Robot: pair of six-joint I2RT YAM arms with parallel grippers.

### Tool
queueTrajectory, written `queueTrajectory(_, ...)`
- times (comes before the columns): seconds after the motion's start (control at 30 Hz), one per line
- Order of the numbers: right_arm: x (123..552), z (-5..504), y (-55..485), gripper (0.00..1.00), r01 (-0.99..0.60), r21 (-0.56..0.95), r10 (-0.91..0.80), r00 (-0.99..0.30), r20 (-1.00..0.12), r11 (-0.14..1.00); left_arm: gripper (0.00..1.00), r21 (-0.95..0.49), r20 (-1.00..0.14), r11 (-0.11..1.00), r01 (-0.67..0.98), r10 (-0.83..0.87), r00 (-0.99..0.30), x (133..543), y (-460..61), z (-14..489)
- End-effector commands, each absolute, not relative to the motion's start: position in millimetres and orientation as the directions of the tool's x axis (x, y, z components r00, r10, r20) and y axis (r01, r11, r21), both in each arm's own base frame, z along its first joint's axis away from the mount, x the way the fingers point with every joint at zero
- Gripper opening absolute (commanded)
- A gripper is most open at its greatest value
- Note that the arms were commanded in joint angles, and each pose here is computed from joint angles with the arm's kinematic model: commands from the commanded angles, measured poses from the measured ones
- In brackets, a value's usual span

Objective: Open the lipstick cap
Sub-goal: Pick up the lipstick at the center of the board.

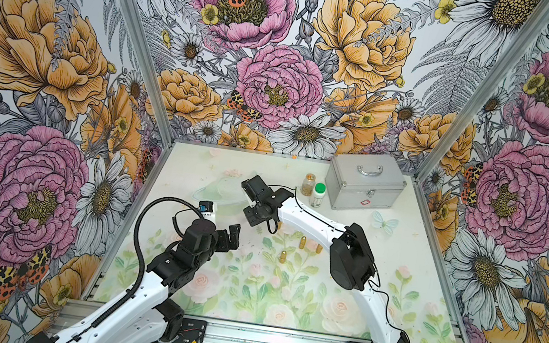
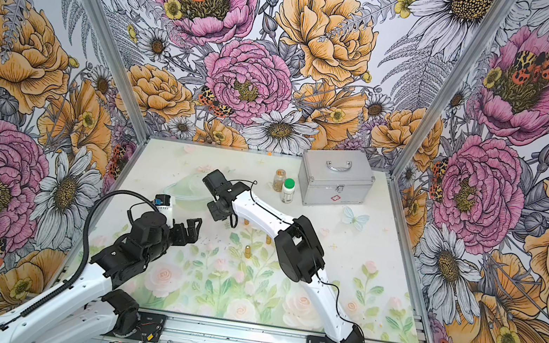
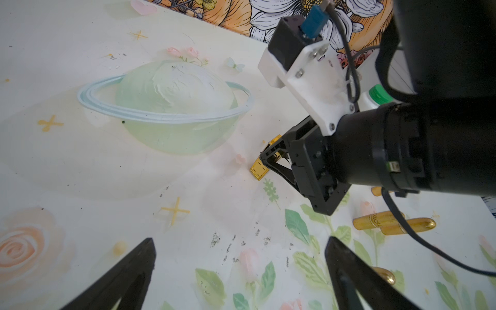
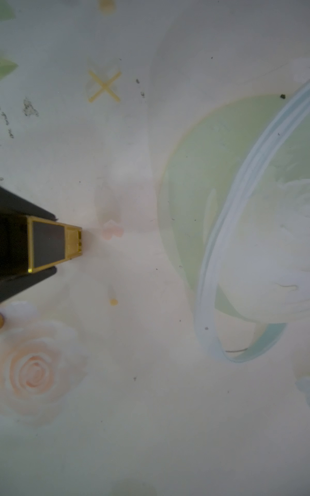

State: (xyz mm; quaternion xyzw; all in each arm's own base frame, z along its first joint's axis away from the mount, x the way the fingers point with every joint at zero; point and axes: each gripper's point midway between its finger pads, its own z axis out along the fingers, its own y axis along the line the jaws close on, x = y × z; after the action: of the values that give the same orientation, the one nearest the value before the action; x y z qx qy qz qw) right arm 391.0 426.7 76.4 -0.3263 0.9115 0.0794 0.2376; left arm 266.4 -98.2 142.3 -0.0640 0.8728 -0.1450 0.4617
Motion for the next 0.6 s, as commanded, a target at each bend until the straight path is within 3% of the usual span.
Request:
queueTrajectory(0.0,394.2,131.8,426.7,0.27,-0.616,0.030,-0.493,-0.658,-0.568,0.787,0.99,-0.319,-0.810,0.948,0.014,-0.266,-0.523,271.5,-94.8,153.6)
queueTrajectory(0.17,389.3,148.6,421.2,0.25,-0.606,0.062,-0.465,-0.668,-0.581,0.793,0.99,-0.310,-0.819,0.950,0.033,-0.250,-0.516,273.2,-97.2,158.5)
queueTrajectory(0.37,373.4,184.6,400.8,0.25,-0.580,0.209,-0.379,-0.722,-0.578,0.787,0.99,-0.271,-0.851,0.955,0.121,-0.179,-0.494,279.6,-115.3,170.1)
queueTrajectory(0.57,357.6,211.2,374.6,0.25,-0.541,0.367,-0.302,-0.787,-0.537,0.757,0.98,-0.140,-0.917,0.934,0.330,0.003,-0.398,287.3,-168.4,175.5)
